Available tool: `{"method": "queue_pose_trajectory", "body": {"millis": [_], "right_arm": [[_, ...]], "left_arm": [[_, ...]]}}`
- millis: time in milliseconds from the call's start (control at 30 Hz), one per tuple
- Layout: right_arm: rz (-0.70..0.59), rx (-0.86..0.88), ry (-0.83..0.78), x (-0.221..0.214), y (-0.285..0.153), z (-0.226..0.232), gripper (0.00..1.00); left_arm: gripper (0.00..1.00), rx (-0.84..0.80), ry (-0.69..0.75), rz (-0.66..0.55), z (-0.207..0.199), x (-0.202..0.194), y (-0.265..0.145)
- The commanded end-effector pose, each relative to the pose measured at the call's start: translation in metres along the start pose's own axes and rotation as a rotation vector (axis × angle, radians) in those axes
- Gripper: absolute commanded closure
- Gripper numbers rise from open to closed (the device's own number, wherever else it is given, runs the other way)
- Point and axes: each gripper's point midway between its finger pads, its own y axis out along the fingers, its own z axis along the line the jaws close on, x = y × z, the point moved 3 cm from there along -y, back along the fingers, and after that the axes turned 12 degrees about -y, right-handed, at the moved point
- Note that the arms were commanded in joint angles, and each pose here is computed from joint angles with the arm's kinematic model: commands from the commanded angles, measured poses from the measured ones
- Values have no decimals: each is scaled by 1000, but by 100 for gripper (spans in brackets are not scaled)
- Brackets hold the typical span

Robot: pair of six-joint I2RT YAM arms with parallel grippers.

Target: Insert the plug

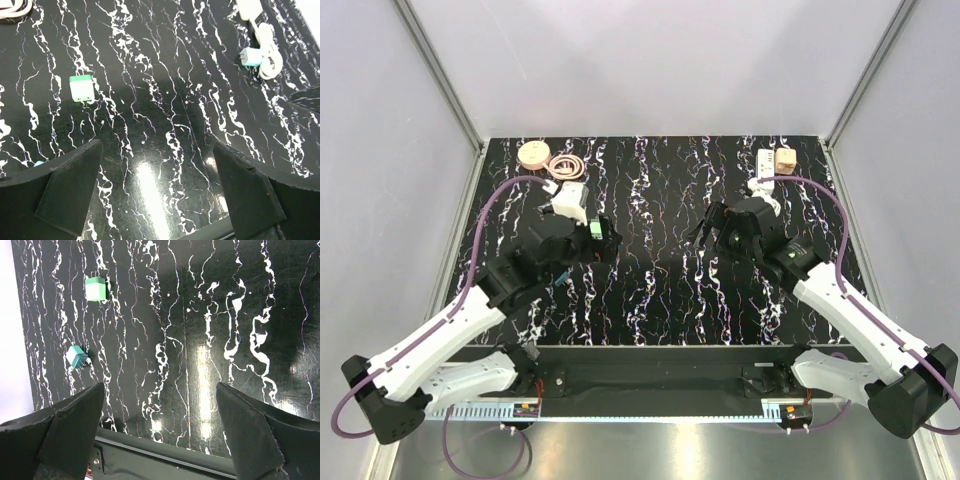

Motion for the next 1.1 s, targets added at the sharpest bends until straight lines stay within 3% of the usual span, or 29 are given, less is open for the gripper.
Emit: {"method": "queue_pose_trajectory", "body": {"millis": [0, 133, 267, 433, 600, 633, 667, 833, 1067], "right_arm": [[-63, 6, 20, 20, -9, 7, 0], [-83, 33, 12, 25, -18, 10, 0], [-157, 19, -30, 35, -22, 5, 0], [-211, 22, -100, 41, -20, 4, 0], [-188, 16, -162, 33, -13, -1, 0], [-186, 12, -160, 32, -12, -2, 0], [-180, 12, -161, 29, -10, -3, 0], [-162, 37, -160, 25, -7, 0, 0], [-198, 38, -146, 36, -9, 5, 0]], "left_arm": [[1, -32, -3, -57, -15, 24, -4], [1, 65, -5, -118, -4, 36, -1], [1, 278, -47, -269, 28, 73, 4], [1, 352, -75, -340, 44, 119, 31], [1, 458, -7, -299, 68, 144, 95], [1, 462, -26, -325, 74, 167, 99], [1, 455, -23, -263, 81, 159, 126], [9, 479, -121, -232, 123, 187, 176], [22, 463, -344, -138, 205, 182, 234]]}}
